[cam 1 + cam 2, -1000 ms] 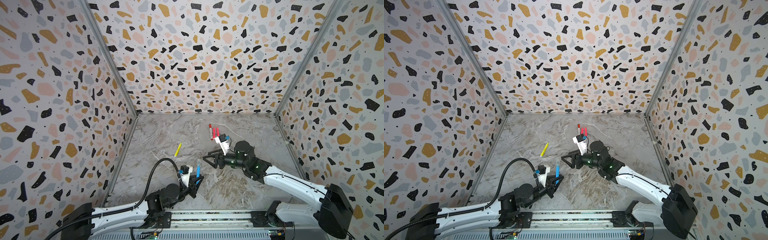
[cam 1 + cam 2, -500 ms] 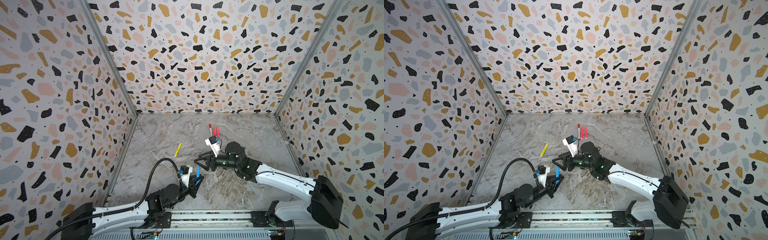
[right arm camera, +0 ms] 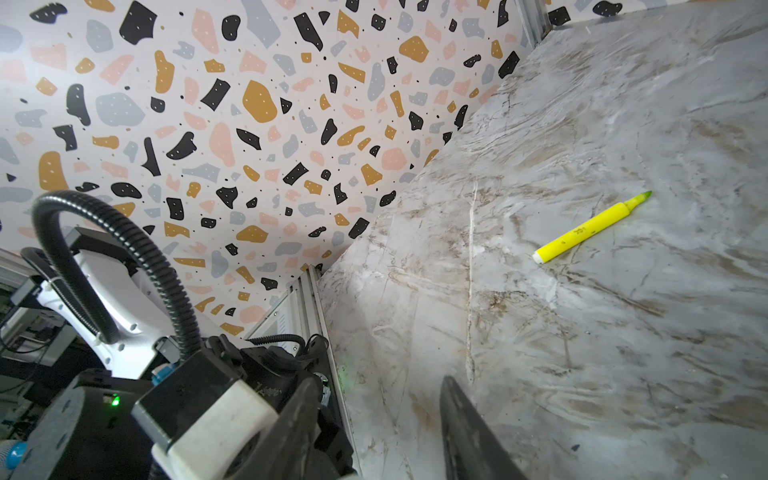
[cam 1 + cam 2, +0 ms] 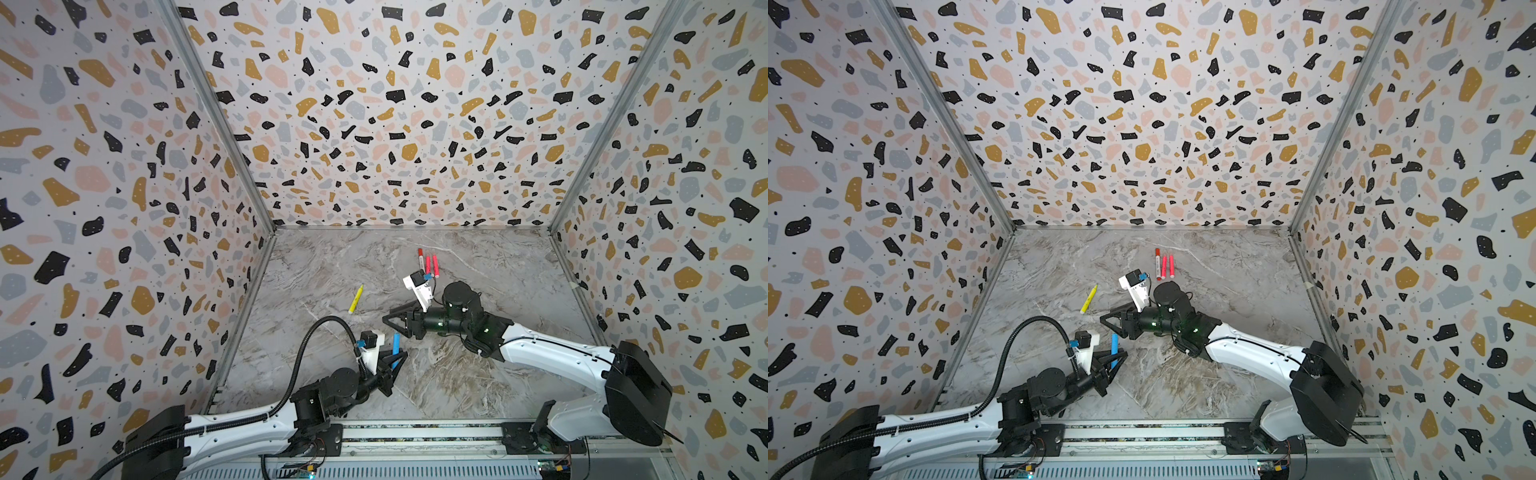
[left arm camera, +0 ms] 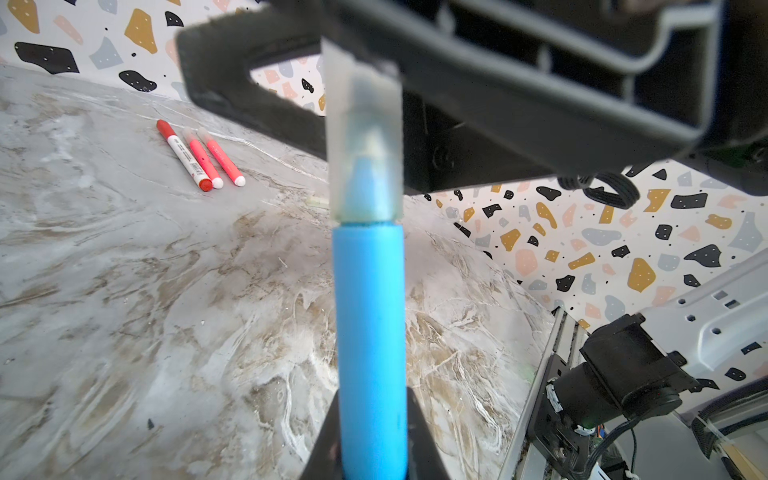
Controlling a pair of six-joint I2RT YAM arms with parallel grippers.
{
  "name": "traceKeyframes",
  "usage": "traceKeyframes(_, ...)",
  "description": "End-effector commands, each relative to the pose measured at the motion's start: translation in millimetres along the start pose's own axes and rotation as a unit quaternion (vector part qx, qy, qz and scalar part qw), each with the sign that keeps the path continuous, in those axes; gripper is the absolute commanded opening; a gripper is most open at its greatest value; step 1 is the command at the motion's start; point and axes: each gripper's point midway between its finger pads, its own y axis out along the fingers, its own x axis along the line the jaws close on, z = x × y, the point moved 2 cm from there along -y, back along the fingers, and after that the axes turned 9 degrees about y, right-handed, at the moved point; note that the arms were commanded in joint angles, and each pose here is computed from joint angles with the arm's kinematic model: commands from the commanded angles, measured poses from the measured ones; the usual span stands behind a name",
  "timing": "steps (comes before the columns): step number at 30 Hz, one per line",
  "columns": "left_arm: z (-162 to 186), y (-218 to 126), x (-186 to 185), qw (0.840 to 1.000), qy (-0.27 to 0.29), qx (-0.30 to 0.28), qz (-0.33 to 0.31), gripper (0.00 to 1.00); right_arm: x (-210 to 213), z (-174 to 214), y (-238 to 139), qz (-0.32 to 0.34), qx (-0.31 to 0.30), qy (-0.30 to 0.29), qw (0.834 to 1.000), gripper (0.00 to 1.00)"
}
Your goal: Insert the pens into the pen caps
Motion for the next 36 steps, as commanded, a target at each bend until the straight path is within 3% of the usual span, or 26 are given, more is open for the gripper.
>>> traceKeyframes(1,-12,-2,-3,0.999,-0.014,-0.031,0.009,0.00,22,-14,-1,-0.030,-0.016,-0.013,0.999,0.39)
traceKeyframes(8,-15,-3,-3,0.999,-0.018,-0.036,0.009,0.00,21,2,1,-0.034,-0.002,-0.008,0.999,0.14)
traceKeyframes(13,-22,-5,-4,0.998,-0.025,-0.048,0.010,0.00,15,15,-2,-0.028,0.004,0.000,1.000,0.01)
traceKeyframes(36,-70,-17,-5,0.992,-0.029,-0.121,-0.008,0.00,-19,131,17,0.011,0.094,0.064,0.993,0.00)
